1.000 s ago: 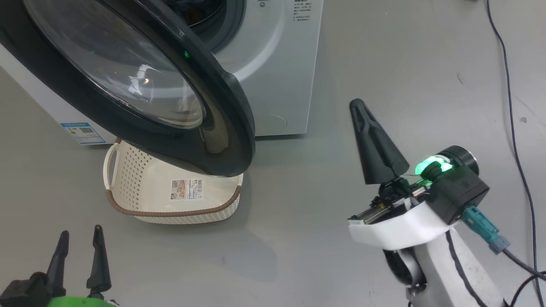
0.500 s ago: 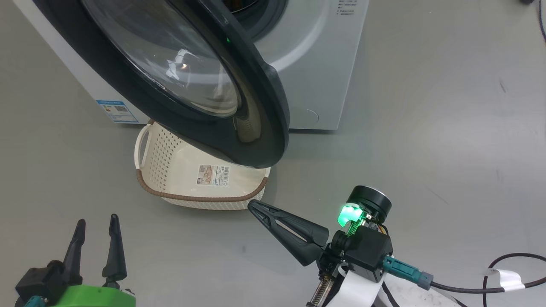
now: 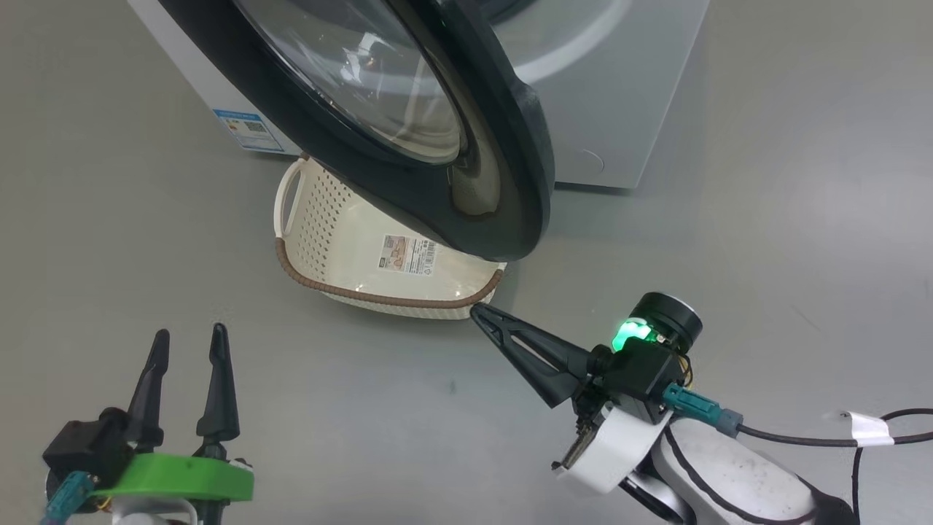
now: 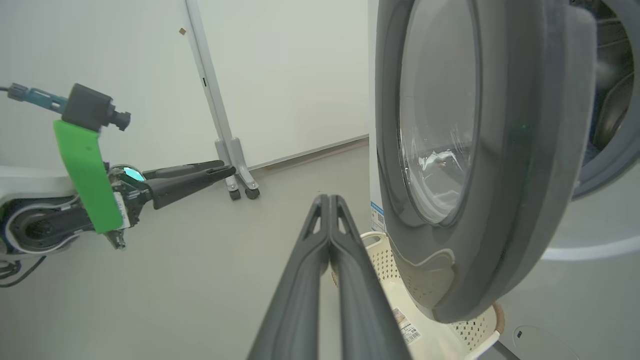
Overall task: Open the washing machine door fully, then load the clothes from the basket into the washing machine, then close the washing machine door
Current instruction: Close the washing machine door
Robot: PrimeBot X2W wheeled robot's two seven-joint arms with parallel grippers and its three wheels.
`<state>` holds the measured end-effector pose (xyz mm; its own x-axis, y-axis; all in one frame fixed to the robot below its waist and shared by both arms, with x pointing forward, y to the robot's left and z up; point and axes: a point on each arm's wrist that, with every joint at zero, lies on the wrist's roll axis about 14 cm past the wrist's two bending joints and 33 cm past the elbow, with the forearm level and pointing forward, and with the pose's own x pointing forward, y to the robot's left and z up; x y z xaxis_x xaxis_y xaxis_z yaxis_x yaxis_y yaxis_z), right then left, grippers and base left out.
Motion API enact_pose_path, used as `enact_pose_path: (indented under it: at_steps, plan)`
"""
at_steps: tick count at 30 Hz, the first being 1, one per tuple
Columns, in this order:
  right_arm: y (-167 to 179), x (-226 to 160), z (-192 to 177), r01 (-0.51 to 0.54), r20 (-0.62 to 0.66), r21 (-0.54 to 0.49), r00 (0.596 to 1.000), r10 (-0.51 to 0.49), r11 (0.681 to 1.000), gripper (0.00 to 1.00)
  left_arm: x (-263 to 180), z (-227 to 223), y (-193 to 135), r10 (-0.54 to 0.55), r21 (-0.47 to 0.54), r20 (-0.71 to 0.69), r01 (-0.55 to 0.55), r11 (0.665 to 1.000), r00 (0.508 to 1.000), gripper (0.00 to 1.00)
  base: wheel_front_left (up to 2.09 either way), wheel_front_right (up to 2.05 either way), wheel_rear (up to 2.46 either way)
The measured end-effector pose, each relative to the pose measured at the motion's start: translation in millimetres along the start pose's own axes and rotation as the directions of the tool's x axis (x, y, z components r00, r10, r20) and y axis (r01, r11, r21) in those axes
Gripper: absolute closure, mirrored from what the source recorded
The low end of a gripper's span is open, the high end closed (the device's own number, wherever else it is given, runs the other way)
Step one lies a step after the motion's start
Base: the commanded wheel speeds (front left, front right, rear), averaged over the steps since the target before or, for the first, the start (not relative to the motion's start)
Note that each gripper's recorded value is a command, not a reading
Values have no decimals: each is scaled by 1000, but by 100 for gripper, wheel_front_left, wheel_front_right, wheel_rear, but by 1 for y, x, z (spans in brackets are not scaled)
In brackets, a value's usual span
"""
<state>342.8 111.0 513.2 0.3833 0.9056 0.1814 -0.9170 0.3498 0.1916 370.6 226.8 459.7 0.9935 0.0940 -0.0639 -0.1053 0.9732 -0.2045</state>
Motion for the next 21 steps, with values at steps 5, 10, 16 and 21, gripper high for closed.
enact_pose_path:
  at_steps: [5, 10, 16, 21]
  plan:
    - [-23, 10, -17, 13, -30, 7, 999, -13, 1000, 100, 8, -4, -4, -2, -12, -10, 2, 1000, 1000, 0, 0, 0, 0]
    - [-47, 21, -29, 31, -46, -1, 998, -31, 1000, 100, 17, -8, -6, -9, -18, -17, 9, 1000, 1000, 0, 0, 0, 0]
    - [-88, 37, -30, 119, -20, -8, 993, -119, 993, 100, 26, -10, -3, 4, -27, -22, -5, 1000, 1000, 0, 0, 0, 0]
    - [-112, 50, -27, 182, 17, -1, 983, -182, 983, 100, 31, -15, 1, 14, -23, -36, -15, 1000, 999, 0, 0, 0, 0]
